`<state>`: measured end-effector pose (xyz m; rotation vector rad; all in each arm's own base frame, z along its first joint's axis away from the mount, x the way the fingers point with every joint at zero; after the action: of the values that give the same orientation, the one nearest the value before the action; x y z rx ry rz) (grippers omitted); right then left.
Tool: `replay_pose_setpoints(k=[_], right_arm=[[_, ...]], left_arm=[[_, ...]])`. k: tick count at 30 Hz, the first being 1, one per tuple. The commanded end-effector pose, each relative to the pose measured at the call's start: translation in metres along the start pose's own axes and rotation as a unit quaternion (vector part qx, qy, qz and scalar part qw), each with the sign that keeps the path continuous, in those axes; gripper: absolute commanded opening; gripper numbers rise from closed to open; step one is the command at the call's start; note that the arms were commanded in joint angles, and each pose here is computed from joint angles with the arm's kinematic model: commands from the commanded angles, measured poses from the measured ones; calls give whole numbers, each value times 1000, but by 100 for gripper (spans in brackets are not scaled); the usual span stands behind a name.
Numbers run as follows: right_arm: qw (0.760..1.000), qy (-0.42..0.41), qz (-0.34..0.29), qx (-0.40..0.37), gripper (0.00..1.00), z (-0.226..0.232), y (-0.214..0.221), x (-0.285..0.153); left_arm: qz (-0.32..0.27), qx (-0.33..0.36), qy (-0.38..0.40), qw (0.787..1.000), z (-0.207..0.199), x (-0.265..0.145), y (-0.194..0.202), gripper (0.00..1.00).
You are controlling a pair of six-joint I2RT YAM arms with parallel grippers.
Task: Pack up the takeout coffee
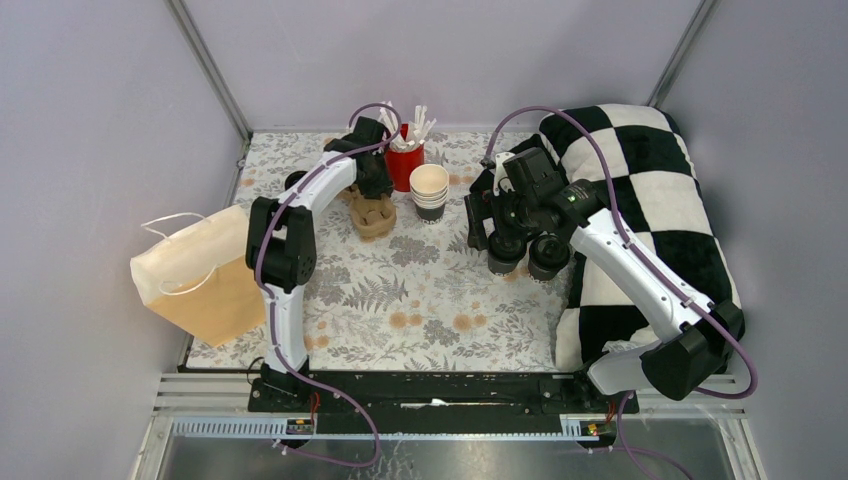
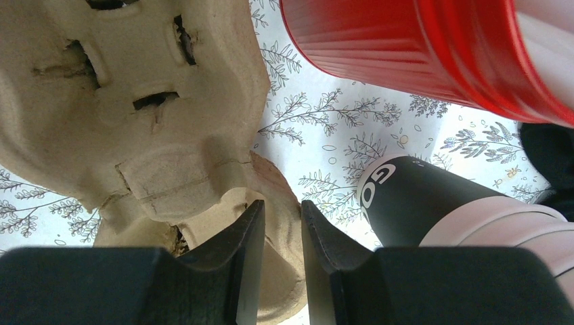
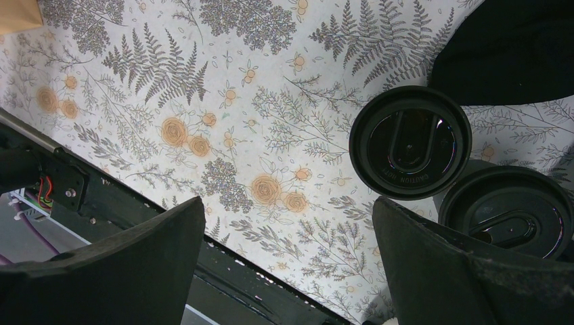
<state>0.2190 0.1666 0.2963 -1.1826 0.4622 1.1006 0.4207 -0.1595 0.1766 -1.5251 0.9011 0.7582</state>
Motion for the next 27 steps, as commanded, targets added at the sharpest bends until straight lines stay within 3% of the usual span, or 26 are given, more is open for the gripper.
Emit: replay_pose_setpoints(k=[1, 5, 13, 18, 27], right_arm=[[1000, -7, -22, -4, 100, 0, -2, -10], [1000, -8, -22, -4, 100, 0, -1, -10], [1000, -7, -23, -3, 100, 0, -2, -11], [1000, -6, -25, -6, 100, 0, -2, -13], [1000, -18, -18, -10, 100, 2, -4, -7]], left_arm=[[-15, 15, -3, 1000, -3, -4, -9, 32], [-12, 22, -6, 1000, -3, -1, -9, 31], [-35, 38, 2, 999, -4, -13, -16, 9], [-65, 52, 18, 996, 4, -31, -19, 8], [-118, -21, 155, 981, 62, -59, -5, 0]])
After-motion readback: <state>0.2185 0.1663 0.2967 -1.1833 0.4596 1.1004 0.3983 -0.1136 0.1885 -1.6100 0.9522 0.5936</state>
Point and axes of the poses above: each gripper's point midway between its finger pads, its own x axis out along the fingers, its own z axis along the line the jaws close on, y = z × x, the point moved 10 cm from there along -x, back along the fingers, and after that the axes turned 14 degrees about x, right-handed, at the moved point
